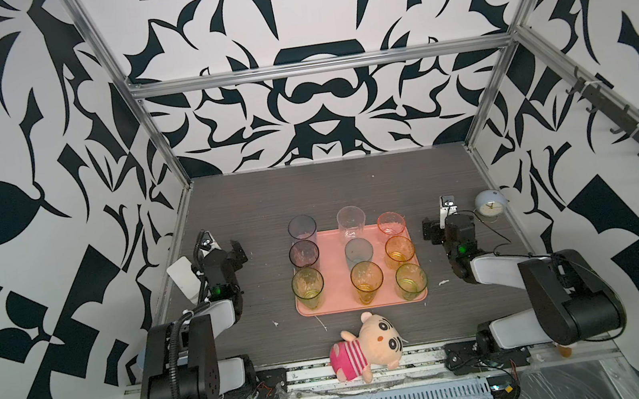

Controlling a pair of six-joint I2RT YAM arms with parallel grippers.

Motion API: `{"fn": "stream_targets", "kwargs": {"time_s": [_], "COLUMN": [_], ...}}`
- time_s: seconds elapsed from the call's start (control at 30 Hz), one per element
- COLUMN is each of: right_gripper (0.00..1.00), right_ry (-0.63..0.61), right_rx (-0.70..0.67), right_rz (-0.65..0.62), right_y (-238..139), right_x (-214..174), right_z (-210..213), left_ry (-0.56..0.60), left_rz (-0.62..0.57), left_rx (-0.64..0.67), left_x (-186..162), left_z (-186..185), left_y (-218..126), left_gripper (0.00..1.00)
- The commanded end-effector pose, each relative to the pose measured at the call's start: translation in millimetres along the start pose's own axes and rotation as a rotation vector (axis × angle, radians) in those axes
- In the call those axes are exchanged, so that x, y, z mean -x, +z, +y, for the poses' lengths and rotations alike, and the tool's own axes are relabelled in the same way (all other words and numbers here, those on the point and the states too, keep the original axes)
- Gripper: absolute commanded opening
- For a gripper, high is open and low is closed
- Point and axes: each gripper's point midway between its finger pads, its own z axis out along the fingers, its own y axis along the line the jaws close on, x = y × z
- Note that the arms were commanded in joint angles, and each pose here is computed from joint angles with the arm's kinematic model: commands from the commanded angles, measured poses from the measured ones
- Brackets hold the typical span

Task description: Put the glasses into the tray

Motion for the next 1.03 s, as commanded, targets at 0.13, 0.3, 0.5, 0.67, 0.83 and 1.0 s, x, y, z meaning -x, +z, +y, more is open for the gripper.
{"fn": "stream_targets", "kwargs": {"time_s": [0.13, 0.3, 0.5, 0.67, 0.83, 1.0], "right_gripper": [1.0, 1.0, 1.0, 1.0, 1.0, 1.0], "right_ry": [0.013, 0.007, 0.022, 0.02, 0.024, 0.024], "right_rx": [0.061, 0.124, 0.094, 0.094, 0.094, 0.095], "right_rz": [-0.099, -0.09, -0.052, -0.058, -0.057, -0.056], "right_y": [3, 16, 17, 17, 17, 17], "right_x": [10, 1, -3, -2, -2, -3], "right_z": [10, 22, 14, 14, 15, 15], "left_ry": [-0.01, -0.005, -0.014, -0.011, -0.011, -0.011], "left_rz": [-0.036, -0.052, 0.007, 0.018, 0.016, 0.017], "left_rx": [-0.107, -0.097, -0.039, -0.037, -0.038, -0.037], "left_x": [-6, -11, -13, -14, -13, -14], "left_z": [-18, -18, -12, -12, -13, -12], "left_y": [8, 15, 24, 26, 26, 26], "left_gripper": [1.0, 1.0, 0.99, 0.99, 0.99, 0.99]}}
